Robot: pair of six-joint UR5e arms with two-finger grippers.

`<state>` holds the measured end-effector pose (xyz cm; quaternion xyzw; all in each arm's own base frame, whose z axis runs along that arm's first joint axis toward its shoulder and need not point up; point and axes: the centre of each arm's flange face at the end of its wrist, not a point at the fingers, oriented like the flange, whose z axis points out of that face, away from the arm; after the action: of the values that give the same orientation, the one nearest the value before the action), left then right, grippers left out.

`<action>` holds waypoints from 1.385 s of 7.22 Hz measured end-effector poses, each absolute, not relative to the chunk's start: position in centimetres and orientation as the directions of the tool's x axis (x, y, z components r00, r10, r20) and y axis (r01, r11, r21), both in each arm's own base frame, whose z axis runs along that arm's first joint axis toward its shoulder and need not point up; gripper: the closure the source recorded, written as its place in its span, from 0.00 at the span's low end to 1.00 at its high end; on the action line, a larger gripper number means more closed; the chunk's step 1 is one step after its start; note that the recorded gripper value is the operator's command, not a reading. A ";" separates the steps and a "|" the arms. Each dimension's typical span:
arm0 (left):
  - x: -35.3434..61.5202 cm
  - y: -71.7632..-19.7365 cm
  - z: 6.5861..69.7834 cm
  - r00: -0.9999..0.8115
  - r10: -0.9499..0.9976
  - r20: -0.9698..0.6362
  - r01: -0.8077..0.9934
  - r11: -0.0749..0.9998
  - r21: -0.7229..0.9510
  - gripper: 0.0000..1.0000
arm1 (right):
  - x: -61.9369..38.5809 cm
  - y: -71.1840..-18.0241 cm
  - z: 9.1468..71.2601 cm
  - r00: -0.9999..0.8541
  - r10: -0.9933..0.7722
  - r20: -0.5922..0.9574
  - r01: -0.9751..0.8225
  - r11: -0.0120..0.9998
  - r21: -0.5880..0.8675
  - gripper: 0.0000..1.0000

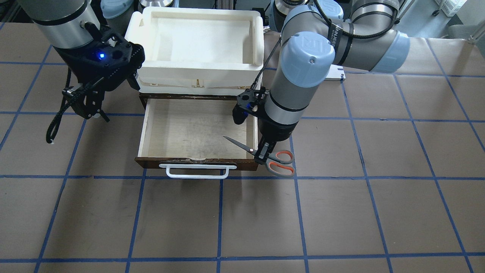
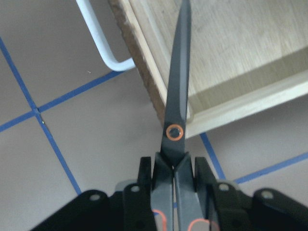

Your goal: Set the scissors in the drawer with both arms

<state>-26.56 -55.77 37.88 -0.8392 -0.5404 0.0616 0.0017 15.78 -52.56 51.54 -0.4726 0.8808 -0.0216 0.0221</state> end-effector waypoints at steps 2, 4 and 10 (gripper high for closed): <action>-30.4 -52.9 38.4 0.393 0.917 -0.067 0.914 -0.397 -0.081 1.00 | 15.2 -52.6 51.1 -0.728 -0.684 -0.036 -0.683 0.729 -0.047 0.00; -33.1 -51.2 37.6 0.372 0.927 -0.036 0.923 -0.374 -0.089 1.00 | 14.9 -52.5 50.5 -0.857 -0.512 -0.050 -0.511 0.859 -0.028 0.00; -37.3 -48.7 36.5 0.336 0.942 -0.011 0.938 -0.336 -0.087 0.02 | 13.3 -52.4 49.9 -0.987 -0.162 0.002 -0.162 0.987 0.005 0.00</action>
<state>-37.30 -48.69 36.48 -0.8168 -0.5753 0.0298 0.0325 13.34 -52.40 49.89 -0.0815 0.9967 0.0024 -0.0011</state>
